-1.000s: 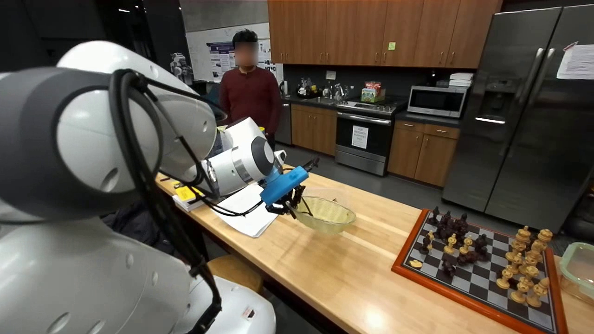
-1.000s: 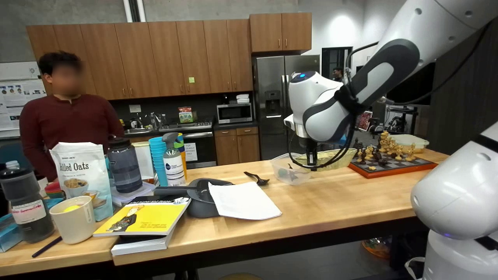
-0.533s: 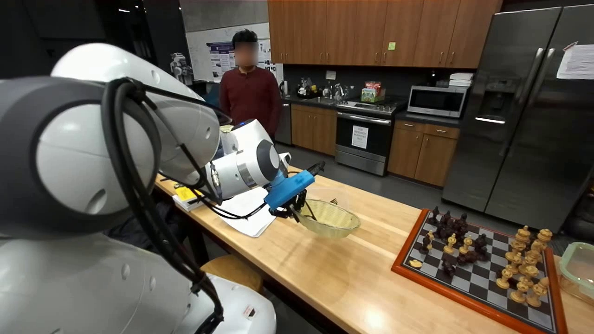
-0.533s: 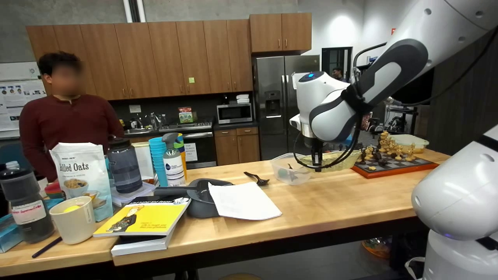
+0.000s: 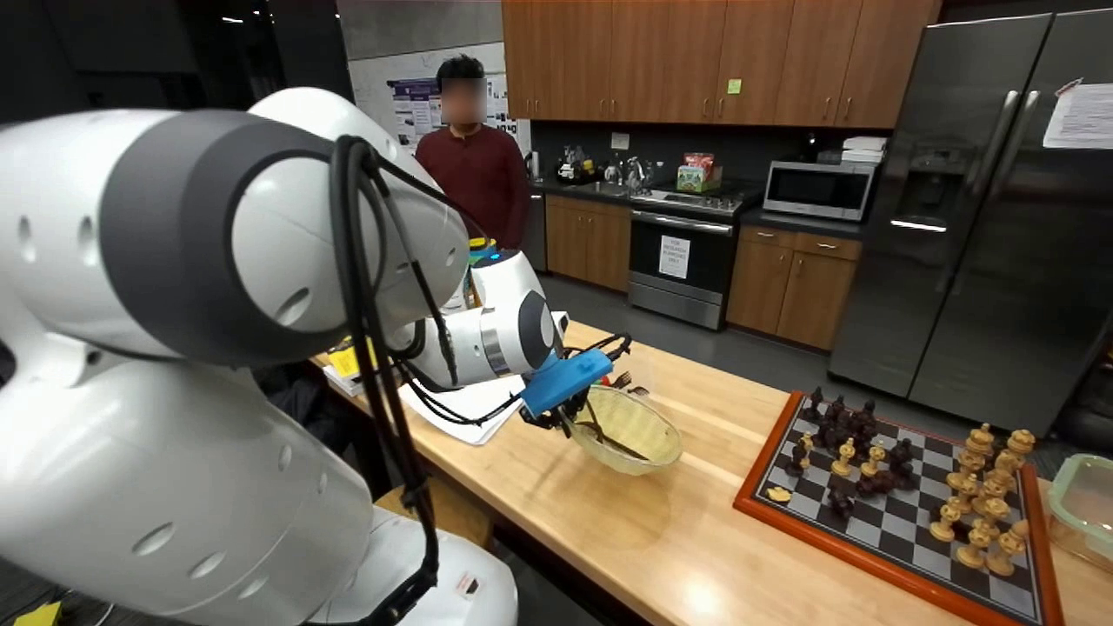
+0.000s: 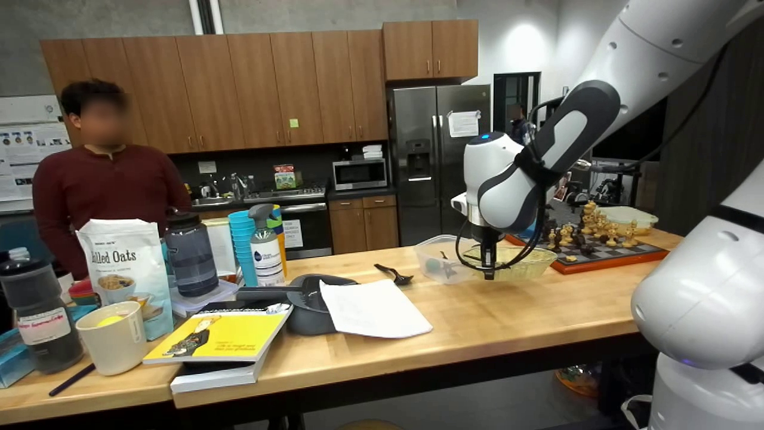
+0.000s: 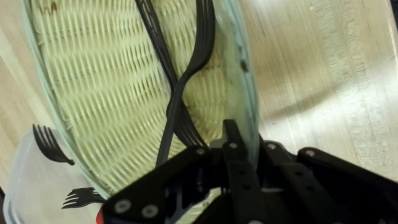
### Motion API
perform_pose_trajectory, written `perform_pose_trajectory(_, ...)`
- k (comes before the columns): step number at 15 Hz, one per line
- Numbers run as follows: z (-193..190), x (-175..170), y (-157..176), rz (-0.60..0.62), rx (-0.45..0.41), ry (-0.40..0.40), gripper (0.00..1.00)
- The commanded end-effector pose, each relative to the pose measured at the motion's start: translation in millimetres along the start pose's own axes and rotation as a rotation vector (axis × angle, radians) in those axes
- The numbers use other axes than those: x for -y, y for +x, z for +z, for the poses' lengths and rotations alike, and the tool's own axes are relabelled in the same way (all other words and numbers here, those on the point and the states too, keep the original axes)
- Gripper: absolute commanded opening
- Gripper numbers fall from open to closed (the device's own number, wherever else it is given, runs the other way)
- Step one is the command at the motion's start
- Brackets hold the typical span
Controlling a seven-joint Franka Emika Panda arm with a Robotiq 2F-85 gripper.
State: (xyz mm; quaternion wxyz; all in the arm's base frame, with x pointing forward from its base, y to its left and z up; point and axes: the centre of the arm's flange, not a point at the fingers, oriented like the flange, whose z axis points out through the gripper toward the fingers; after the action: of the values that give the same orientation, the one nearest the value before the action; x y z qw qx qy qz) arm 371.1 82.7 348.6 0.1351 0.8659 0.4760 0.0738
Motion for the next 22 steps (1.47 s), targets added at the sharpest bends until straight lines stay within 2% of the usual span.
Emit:
perform_pose_trajectory(1, 33.2, -3.7, -8.8, 0.000, -0.020, 0.059, 0.02)
perform_pose_trajectory(5, 46.1, -4.6, 1.8, -0.013, -0.027, 0.078, 0.02)
perform_pose_trajectory(13, 42.0, 9.6, 32.5, -0.079, 0.003, 0.060, 0.02)
perform_pose_trajectory(22, 32.7, 16.6, 41.5, -0.108, 0.007, 0.040, 0.02)
